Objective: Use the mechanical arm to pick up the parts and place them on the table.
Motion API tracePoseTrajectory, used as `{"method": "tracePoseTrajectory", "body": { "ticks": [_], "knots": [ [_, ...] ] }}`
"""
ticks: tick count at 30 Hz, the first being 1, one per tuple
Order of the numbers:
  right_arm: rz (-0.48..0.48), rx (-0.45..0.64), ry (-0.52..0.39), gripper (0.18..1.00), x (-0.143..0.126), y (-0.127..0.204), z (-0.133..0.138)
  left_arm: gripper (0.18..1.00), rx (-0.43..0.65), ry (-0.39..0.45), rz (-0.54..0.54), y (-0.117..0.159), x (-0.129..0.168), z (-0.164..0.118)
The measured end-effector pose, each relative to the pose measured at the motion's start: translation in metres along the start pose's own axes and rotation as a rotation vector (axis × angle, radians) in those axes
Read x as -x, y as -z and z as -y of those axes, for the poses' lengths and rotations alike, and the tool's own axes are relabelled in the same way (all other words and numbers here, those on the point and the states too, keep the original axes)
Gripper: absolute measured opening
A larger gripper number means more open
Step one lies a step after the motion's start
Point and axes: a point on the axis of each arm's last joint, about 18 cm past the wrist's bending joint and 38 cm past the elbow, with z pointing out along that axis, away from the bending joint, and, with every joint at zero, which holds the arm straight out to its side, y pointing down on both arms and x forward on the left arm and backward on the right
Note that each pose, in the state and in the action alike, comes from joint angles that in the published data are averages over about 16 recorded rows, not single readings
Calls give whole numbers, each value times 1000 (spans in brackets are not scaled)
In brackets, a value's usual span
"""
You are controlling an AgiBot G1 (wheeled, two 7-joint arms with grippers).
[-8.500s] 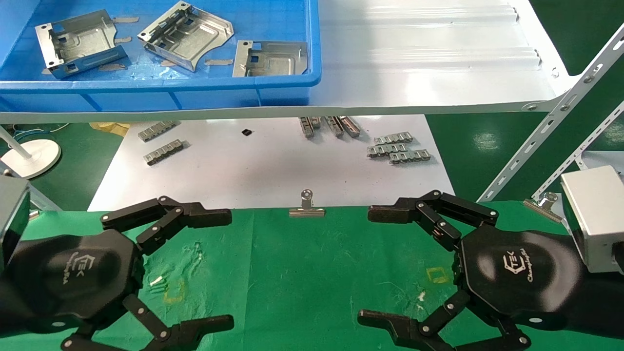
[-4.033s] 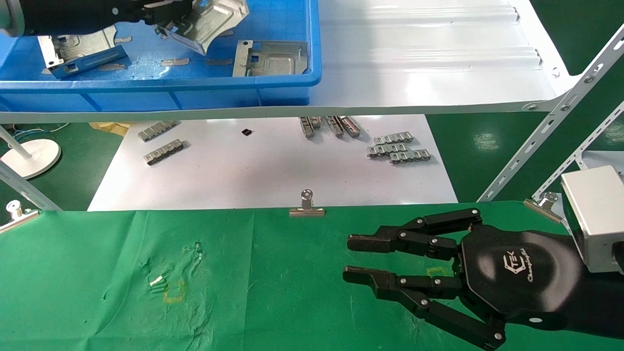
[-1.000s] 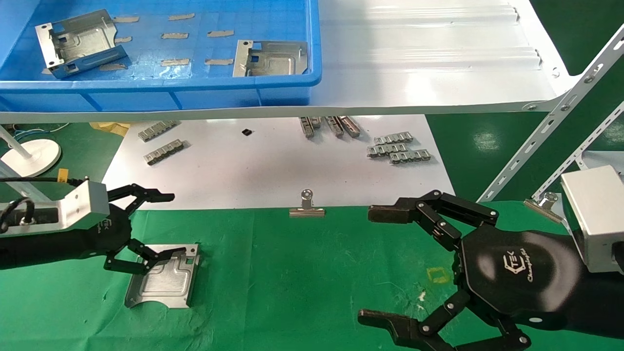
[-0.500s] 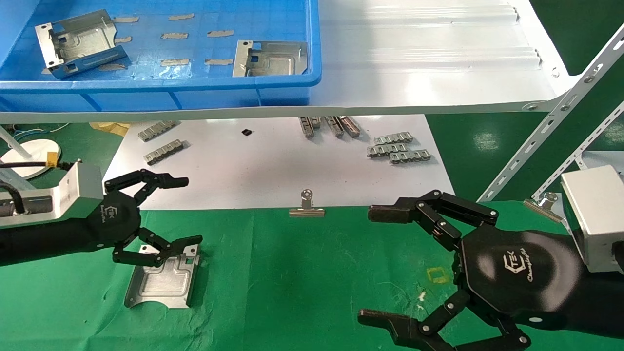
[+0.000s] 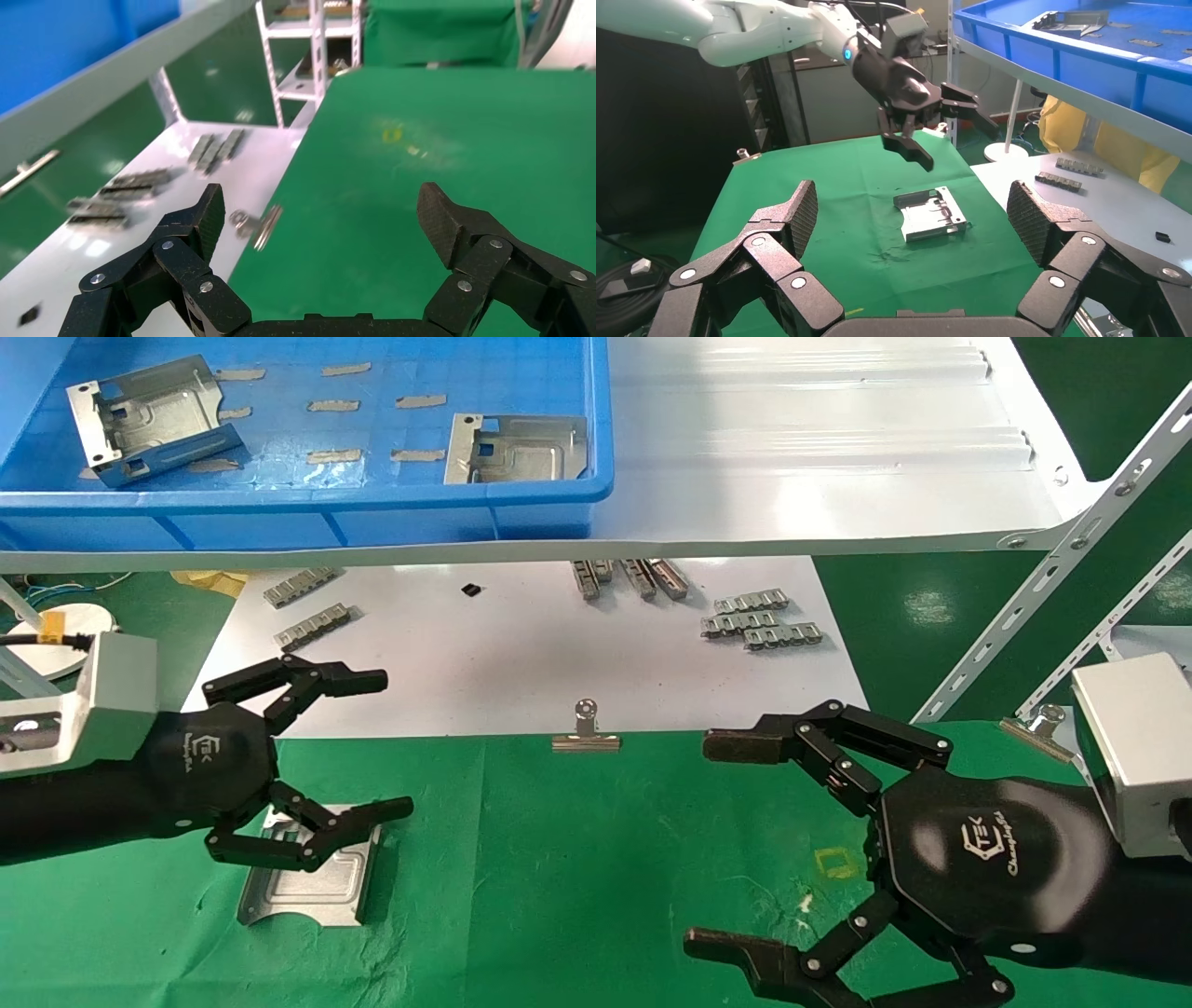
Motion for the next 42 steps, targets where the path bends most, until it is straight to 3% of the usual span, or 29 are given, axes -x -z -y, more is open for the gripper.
{"method": "tracePoseTrajectory", "body": {
  "ticks": [24, 42],
  "knots": [
    [0, 0, 0, 1000, 0, 0, 0, 1001, -152, 124, -191, -3, -75, 64],
    [-1, 0, 0, 1000, 0, 0, 0, 1001, -155, 130, -197, -3, -78, 65]
  ]
}}
